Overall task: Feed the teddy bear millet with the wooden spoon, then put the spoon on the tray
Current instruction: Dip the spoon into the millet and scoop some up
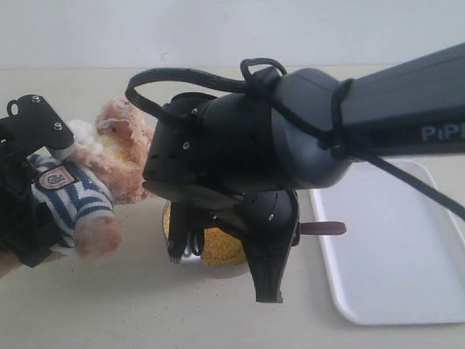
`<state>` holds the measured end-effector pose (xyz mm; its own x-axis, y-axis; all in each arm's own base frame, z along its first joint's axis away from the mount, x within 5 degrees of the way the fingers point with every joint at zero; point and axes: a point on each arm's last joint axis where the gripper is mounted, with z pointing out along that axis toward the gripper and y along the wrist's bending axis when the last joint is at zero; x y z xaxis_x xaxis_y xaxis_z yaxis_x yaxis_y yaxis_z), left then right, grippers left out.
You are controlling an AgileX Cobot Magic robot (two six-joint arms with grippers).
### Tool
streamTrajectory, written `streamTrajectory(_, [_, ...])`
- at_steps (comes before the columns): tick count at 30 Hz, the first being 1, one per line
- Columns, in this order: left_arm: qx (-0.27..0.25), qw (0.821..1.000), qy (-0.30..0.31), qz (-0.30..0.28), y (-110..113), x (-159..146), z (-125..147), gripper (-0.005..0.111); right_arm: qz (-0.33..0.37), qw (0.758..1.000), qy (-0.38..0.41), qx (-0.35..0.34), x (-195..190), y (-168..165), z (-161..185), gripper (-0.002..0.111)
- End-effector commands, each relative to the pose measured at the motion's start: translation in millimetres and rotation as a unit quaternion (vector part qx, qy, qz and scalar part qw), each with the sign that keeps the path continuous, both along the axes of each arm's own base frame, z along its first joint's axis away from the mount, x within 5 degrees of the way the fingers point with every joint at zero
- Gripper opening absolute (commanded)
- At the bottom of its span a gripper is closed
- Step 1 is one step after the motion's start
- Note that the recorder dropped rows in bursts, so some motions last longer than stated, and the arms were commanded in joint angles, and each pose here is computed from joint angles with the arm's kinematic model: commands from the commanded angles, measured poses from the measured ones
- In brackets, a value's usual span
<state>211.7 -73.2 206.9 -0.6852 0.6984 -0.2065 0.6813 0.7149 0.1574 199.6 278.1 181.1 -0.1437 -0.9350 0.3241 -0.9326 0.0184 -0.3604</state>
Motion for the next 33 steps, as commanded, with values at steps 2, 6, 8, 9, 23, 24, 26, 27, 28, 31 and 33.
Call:
streamTrajectory(2, [-0.011,1.0,-0.011,0.006,-1.6,-0.1,2.2,0.004,-0.011,1.0,0.002,0.012,3.0,-2.9,4.7,0.0])
streamTrajectory(6, [-0.011,1.0,-0.011,0.006,-1.6,-0.1,2.2,0.004,-0.06,0.997,0.029,0.036,12.0,-9.6,4.8,0.0])
streamTrajectory(8, [-0.011,1.0,-0.011,0.006,-1.6,-0.1,2.2,0.004,-0.107,0.99,0.056,0.077,20.8,-9.7,10.8,0.0])
streamTrajectory(9, [-0.011,1.0,-0.011,0.006,-1.6,-0.1,2.2,0.004,-0.12,0.986,0.062,0.098,24.5,-6.9,16.2,0.0])
streamTrajectory(23, [-0.01,1.0,-0.008,0.007,-1.4,-0.6,2.0,0.004,-0.211,0.951,0.138,0.18,32.4,-13.9,27.3,0.0])
streamTrajectory(24, [-0.011,1.0,-0.008,0.007,-1.6,-0.7,2.0,0.004,-0.215,0.948,0.139,0.187,33.7,-15.9,29.9,0.0])
streamTrajectory(26, [-0.012,1.0,-0.007,0.008,-1.7,-0.7,2.0,0.004,-0.219,0.944,0.143,0.199,34.5,-18.6,35.5,0.0])
streamTrajectory(27, [-0.013,1.0,-0.007,0.008,-1.8,-0.8,2.0,0.004,-0.225,0.941,0.146,0.205,35.4,-20.0,37.2,0.0])
streamTrajectory(28, [-0.013,1.0,-0.007,0.008,-1.8,-0.8,2.0,0.004,-0.228,0.939,0.149,0.211,35.6,-21.0,39.6,0.0])
streamTrajectory(31, [-0.013,1.0,-0.008,0.008,-1.8,-0.6,2.0,0.004,-0.236,0.932,0.159,0.225,34.0,-22.0,43.5,0.0])
streamTrajectory(33, [-0.013,1.0,-0.008,0.008,-1.8,-0.6,2.0,0.004,-0.243,0.926,0.172,0.234,33.0,-20.8,43.7,0.0])
